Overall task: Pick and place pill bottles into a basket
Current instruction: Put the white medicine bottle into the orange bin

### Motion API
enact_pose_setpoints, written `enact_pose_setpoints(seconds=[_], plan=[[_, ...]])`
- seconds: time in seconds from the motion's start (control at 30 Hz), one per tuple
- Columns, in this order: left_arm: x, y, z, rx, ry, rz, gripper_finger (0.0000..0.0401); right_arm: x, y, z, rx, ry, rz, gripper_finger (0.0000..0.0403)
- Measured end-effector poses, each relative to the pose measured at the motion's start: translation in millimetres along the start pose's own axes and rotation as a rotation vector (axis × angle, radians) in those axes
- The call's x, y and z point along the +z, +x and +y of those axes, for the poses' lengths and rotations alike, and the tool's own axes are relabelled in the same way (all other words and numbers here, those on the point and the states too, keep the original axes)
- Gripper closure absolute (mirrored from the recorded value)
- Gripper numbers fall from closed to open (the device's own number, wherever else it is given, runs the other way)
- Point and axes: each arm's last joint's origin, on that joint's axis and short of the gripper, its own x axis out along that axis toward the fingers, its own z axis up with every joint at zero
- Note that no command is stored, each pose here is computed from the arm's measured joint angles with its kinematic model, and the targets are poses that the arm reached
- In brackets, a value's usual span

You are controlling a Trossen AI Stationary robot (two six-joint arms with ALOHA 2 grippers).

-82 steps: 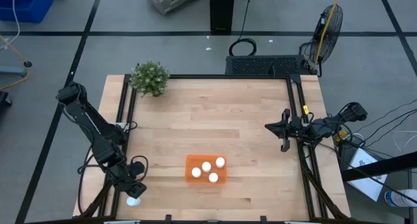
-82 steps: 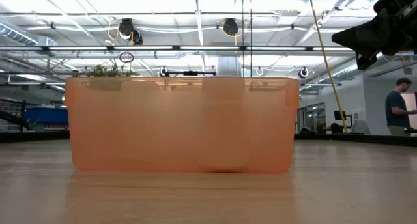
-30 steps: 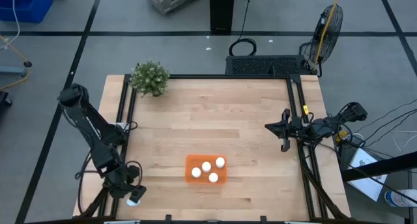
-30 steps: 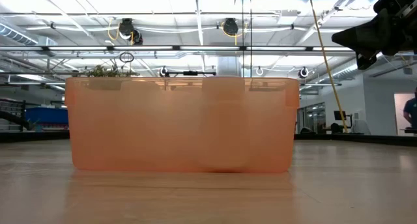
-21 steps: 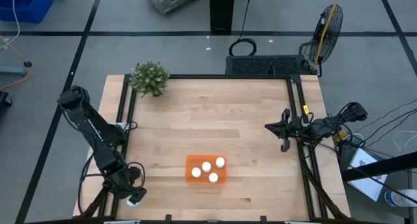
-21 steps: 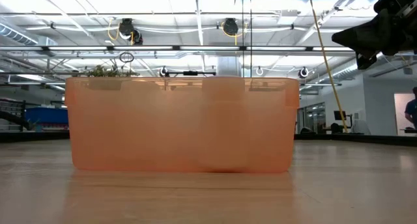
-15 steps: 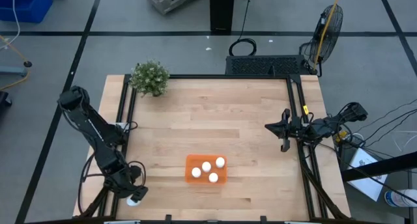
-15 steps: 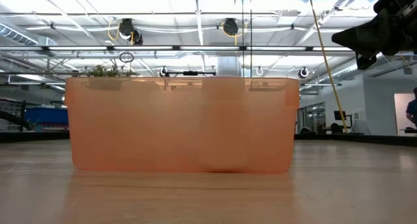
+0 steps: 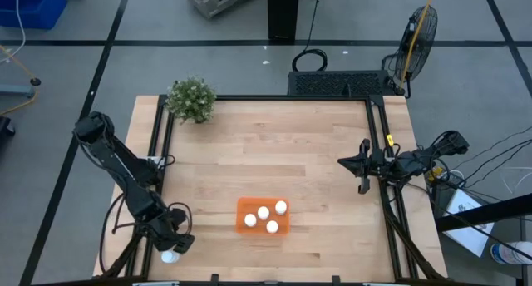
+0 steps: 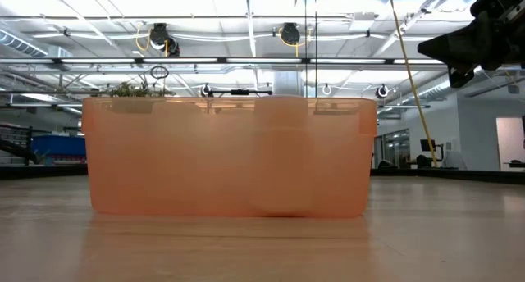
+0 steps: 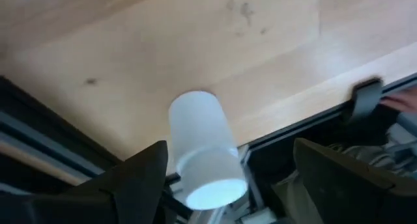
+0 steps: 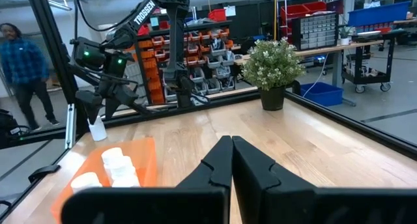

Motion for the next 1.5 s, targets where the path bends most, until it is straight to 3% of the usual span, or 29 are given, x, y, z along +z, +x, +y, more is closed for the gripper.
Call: enact_pose_setpoints(seconds=[0.57,0.9,1.5], plan=[[-5.1,9.2,-5.2,-0.003,-0.066,0.070,0.0066,0.6,0.0,0.1,0.001,0.004,-0.005,0.0403],[-7.3,27.9,-13.1,0.008,-0.038,0.148,0.0066,0.6,0.0,0.1,0.001,0.004,-0.005,0.0403],[-13.4,29.2,-10.6,0.051,0.013,0.223,0.0067,0.6,0.0,0.1,0.001,0.004,-0.005,0.0403]])
